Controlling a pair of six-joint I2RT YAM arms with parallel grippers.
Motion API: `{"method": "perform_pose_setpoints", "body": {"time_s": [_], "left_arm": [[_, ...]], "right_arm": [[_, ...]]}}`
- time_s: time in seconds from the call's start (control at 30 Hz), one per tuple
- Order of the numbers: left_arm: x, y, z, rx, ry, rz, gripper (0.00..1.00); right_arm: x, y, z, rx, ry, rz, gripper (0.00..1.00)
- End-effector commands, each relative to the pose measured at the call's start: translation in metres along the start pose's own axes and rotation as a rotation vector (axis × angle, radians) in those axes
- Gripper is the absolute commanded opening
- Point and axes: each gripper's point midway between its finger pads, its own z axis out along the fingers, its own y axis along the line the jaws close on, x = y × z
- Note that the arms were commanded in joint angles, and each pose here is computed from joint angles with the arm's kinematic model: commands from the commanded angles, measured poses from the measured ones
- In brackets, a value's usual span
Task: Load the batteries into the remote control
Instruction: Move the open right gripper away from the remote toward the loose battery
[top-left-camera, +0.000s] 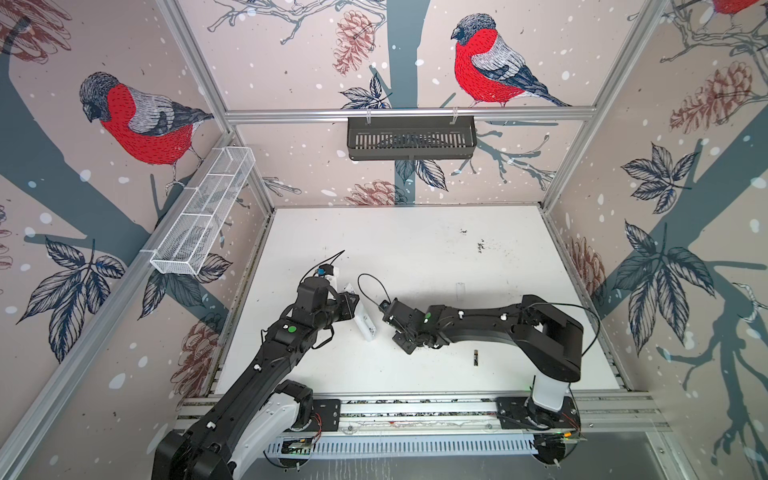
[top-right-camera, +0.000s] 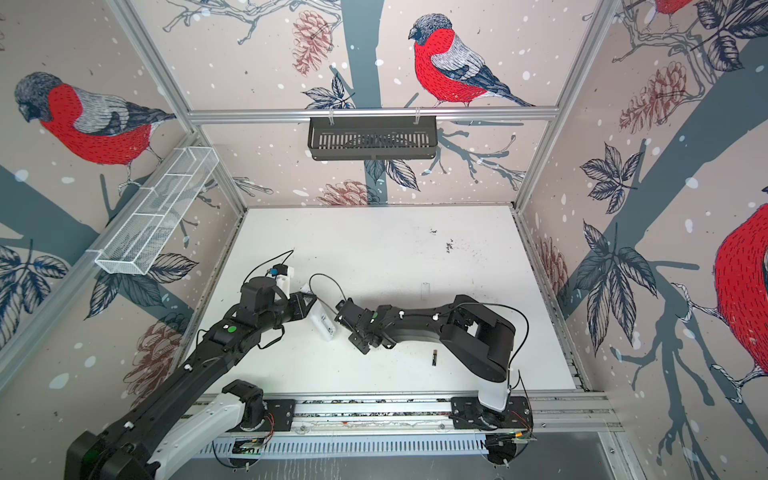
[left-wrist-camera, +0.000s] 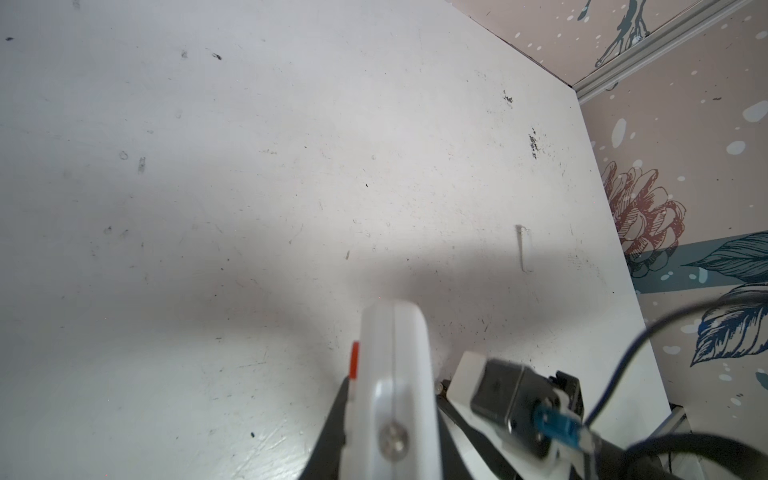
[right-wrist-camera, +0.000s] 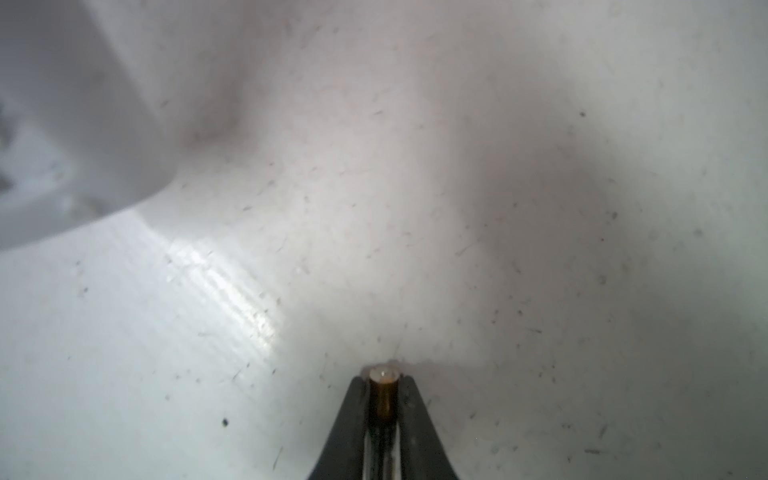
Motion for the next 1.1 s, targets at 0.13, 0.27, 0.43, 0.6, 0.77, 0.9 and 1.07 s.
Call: {"method": "perform_pose_setpoints", "body": {"time_s": [0.13, 0.27, 0.43, 0.6, 0.77, 0.9, 1.07], "left_arm": [[-0.01, 0.003, -0.009, -0.02, -0.071, 0.003, 0.0], [-0.011, 0.006, -0.01, -0.036, -0.083, 0.001, 0.0], [-0.013, 0.009, -0.009, -0.045, -0.086, -0.006, 0.0], [-0.019, 0.013, -0.014, -0.053, -0.115, -0.02, 0.0], [-0.023, 0.015, -0.016, -0.051, -0.129, -0.029, 0.0], [-0.023, 0.017, -0.016, -0.053, -0.132, -0.032, 0.0], [-0.024, 0.018, -0.016, -0.049, -0.132, -0.039, 0.0]], "right_arm": [[0.021, -0.004, -0.015, 0.042, 0.037, -0.265, 0.16], [0.014, -0.004, -0.035, 0.009, -0.05, -0.269, 0.17], [0.018, -0.002, -0.05, -0.01, -0.121, -0.326, 0.17], [0.012, 0.003, -0.054, -0.042, -0.195, -0.392, 0.17], [0.012, 0.021, -0.041, -0.066, -0.195, -0.506, 0.17], [0.026, 0.037, -0.023, -0.048, -0.134, -0.583, 0.17], [0.042, 0.05, -0.014, 0.011, -0.108, -0.637, 0.24]]}}
